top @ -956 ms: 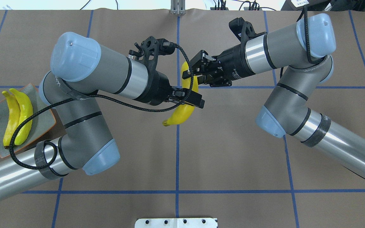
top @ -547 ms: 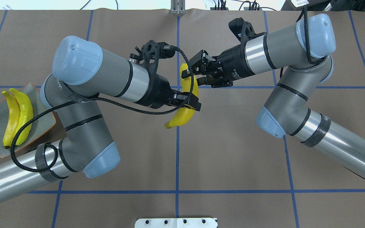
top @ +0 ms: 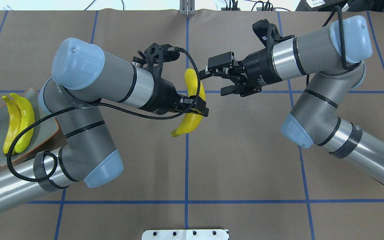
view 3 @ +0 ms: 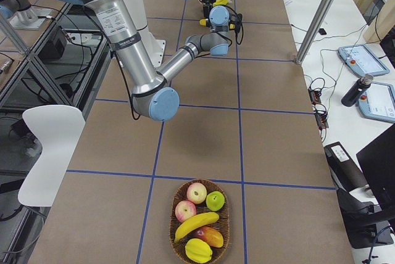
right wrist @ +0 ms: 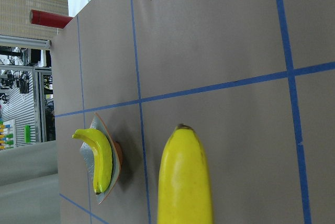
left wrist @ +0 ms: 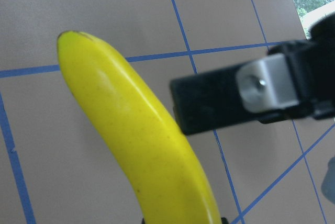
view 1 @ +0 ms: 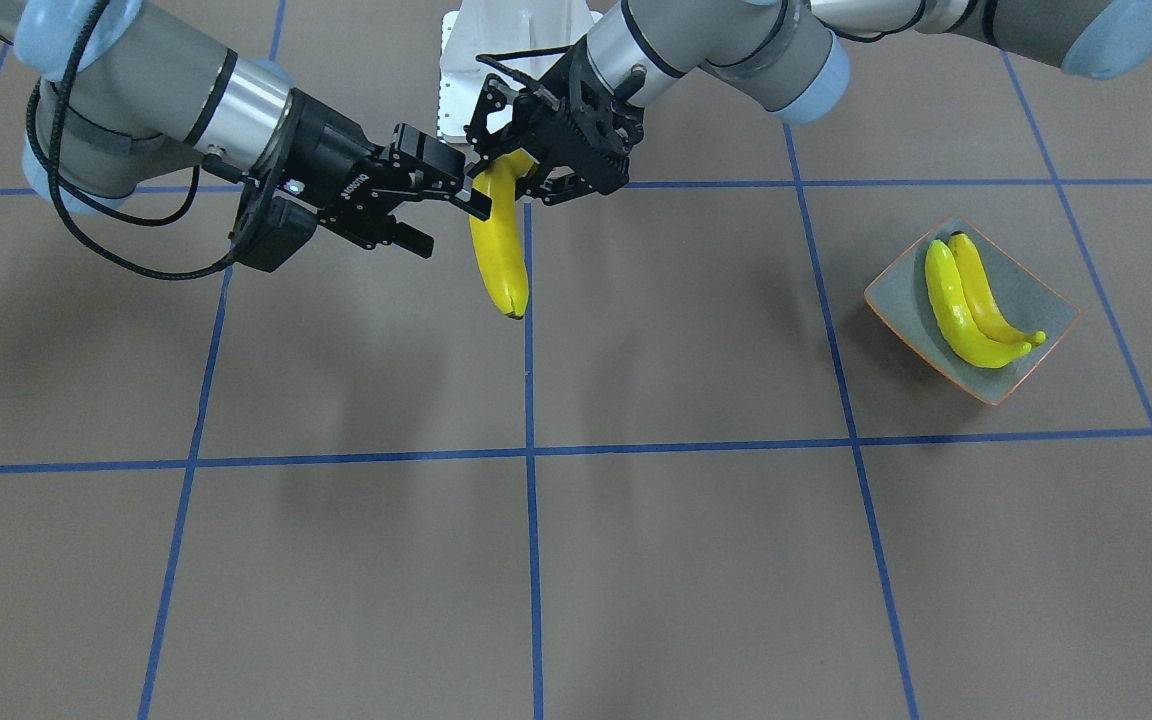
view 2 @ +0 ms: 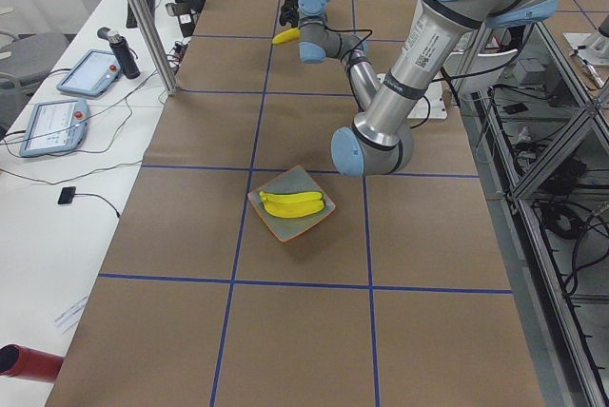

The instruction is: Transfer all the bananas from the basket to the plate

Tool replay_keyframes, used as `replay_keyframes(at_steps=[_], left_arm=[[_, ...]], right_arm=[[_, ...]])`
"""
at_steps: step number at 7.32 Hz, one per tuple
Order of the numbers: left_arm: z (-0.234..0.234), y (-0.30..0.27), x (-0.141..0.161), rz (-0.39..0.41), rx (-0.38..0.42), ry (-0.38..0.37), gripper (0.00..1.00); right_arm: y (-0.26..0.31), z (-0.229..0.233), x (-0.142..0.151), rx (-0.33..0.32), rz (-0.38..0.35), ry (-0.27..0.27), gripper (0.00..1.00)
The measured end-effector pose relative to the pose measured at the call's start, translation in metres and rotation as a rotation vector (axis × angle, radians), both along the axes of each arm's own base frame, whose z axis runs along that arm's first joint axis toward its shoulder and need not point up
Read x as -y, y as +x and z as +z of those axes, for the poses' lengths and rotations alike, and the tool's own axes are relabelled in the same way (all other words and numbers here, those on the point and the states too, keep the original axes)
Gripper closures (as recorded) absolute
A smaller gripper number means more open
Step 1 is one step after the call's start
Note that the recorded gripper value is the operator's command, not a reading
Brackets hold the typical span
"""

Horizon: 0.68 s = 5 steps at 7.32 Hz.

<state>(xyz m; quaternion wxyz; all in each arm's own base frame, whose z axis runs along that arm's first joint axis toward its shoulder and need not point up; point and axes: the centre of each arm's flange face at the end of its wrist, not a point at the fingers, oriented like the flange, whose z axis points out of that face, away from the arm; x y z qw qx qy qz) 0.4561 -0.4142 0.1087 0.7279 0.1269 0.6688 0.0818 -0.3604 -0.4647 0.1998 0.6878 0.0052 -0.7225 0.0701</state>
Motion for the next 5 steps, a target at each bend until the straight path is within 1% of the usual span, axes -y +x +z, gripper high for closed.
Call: replay_keyframes(at_steps=[1, 3, 4, 5], left_arm=[[0.026, -0.014, 0.006, -0.004, 0.04, -0.025, 1.0], [0.082, -0.062, 0.038, -0.043, 0.152, -0.111, 1.0], [0.104, -0.077, 0.049, -0.058, 0.227, -0.134, 1.0], [0.121, -0.094, 0.057, -0.067, 0.336, -0.136, 1.0]], right_arm=[[0.011, 0.017, 0.0, -0.016, 0.024, -0.013, 0.0], [0.022, 0.053, 0.006, -0.062, 0.11, -0.043, 0.0], [0.023, 0.063, 0.01, -0.076, 0.145, -0.052, 0.0], [0.024, 0.071, 0.011, -0.088, 0.17, -0.061, 0.0]])
